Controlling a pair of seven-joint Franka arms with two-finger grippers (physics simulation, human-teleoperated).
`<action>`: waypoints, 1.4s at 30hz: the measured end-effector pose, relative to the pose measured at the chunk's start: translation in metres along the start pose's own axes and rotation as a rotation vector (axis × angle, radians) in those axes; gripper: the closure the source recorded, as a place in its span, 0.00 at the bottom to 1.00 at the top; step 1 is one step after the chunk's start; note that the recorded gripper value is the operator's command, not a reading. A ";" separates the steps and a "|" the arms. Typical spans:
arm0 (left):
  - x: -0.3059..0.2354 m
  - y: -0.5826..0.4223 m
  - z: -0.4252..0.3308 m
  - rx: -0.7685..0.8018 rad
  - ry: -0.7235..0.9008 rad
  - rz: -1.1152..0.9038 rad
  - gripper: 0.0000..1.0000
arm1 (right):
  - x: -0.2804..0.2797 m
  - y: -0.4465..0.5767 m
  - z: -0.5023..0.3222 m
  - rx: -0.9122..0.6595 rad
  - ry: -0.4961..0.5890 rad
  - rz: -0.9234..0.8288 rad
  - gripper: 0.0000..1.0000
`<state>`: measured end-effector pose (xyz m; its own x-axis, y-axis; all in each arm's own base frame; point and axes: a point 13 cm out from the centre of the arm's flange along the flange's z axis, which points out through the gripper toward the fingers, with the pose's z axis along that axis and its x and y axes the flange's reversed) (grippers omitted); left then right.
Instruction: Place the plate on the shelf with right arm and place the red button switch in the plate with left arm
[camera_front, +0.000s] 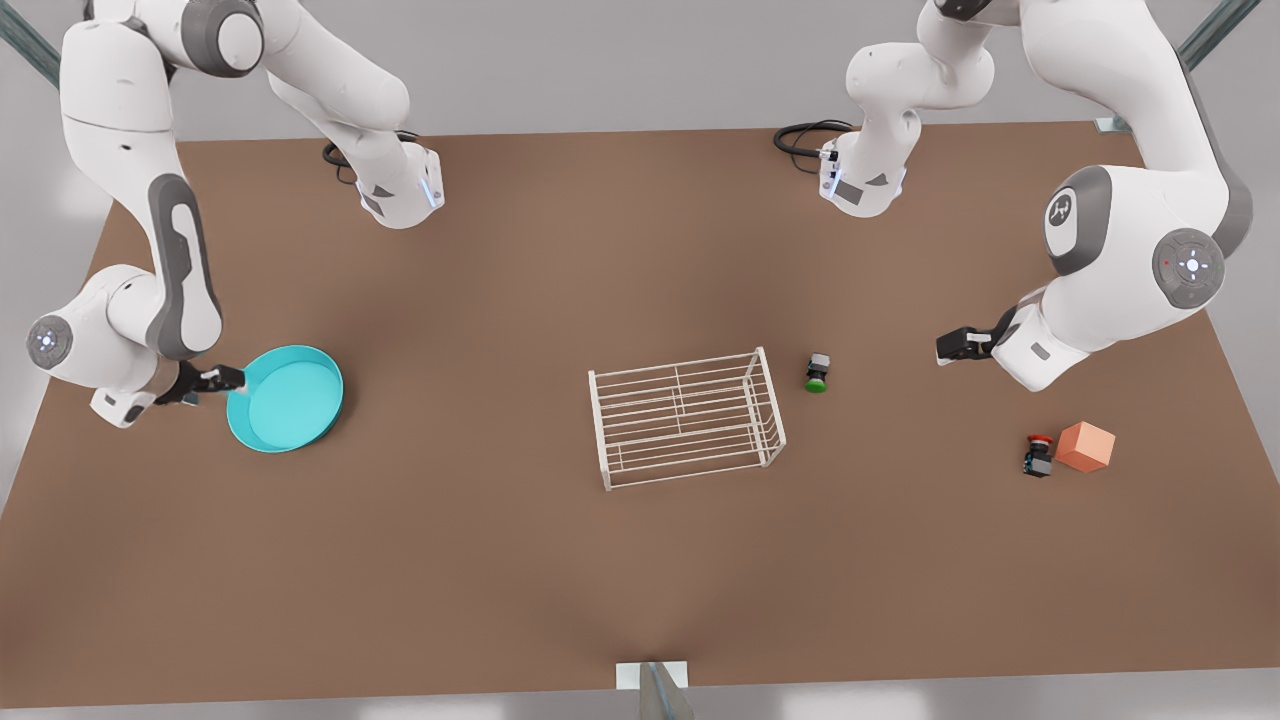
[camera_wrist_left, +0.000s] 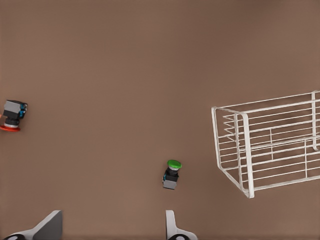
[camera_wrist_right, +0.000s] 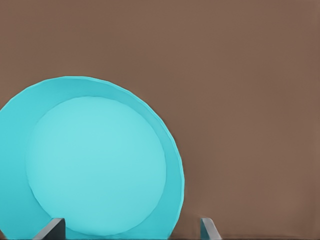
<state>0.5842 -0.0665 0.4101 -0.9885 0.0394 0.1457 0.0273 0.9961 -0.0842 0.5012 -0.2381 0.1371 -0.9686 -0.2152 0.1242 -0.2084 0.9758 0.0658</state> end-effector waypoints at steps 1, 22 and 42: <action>0.000 0.000 0.000 0.000 0.000 0.000 0.00 | 0.003 -0.007 0.006 0.009 0.008 -0.019 0.00; 0.000 0.000 0.000 0.000 0.001 0.002 0.00 | 0.004 -0.030 0.094 -0.084 -0.010 -0.038 0.06; 0.011 0.014 0.011 -0.047 0.040 -0.008 0.00 | 0.010 -0.023 0.098 -0.131 -0.001 -0.012 0.60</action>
<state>0.5725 -0.0534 0.3996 -0.9820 0.0338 0.1856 0.0275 0.9989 -0.0367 0.4833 -0.2589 0.0394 -0.9664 -0.2264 0.1218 -0.2002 0.9599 0.1960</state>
